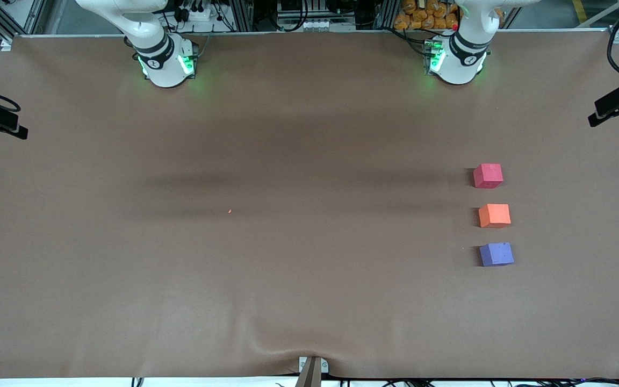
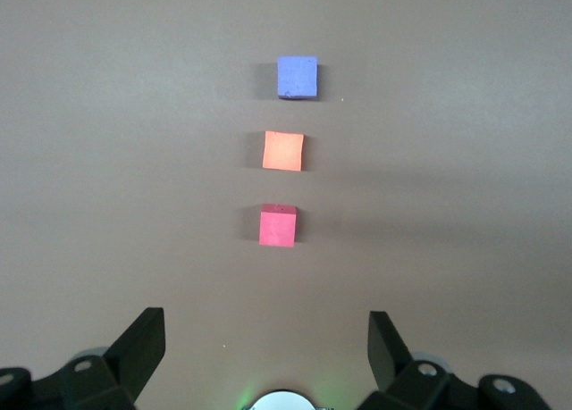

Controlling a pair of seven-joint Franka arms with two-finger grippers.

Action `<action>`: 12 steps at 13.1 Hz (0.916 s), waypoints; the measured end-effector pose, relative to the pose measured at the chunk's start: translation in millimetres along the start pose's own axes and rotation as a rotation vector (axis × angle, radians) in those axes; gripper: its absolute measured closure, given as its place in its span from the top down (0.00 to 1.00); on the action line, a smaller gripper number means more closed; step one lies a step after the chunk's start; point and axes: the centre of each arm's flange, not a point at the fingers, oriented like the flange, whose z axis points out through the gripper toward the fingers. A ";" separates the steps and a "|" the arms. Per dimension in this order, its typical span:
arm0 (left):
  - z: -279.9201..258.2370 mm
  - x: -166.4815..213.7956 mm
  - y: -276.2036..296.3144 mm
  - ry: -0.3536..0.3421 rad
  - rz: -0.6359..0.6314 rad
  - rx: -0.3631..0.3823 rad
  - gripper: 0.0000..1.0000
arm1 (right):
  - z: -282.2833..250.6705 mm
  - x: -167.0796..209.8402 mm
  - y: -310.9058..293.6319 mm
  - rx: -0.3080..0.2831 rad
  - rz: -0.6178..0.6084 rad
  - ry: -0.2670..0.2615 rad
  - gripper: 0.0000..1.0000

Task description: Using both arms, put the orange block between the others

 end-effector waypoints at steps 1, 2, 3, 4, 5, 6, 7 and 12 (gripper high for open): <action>1.8 -5.1 4.4 -0.006 -0.012 -0.001 1.00 | -0.3 -0.1 0.2 0.000 0.001 0.000 1.00; 2.9 -11.0 9.5 -0.010 -0.015 -0.002 1.00 | -0.3 -0.2 0.9 0.000 0.002 0.000 1.00; 2.6 -16.3 13.6 -0.011 -0.013 0.002 1.00 | -0.4 -0.3 1.9 0.000 0.004 0.000 1.00; 2.1 -21.0 17.1 -0.011 -0.009 0.010 1.00 | -0.4 -0.4 2.8 0.000 0.006 0.000 1.00; 2.4 -25.0 20.0 -0.011 -0.008 0.016 1.00 | -0.4 -0.5 3.0 0.000 0.007 0.000 1.00; 3.3 -28.2 22.1 -0.012 -0.008 0.019 1.00 | -0.4 -0.5 2.7 0.000 0.006 0.000 1.00; 4.1 -29.8 23.3 -0.012 -0.006 0.020 1.00 | -0.4 -0.4 2.2 0.000 0.005 0.000 1.00; 8.6 -28.6 34.4 -0.003 0.006 0.030 1.00 | -0.5 -0.2 -1.1 -0.001 -0.001 0.000 1.00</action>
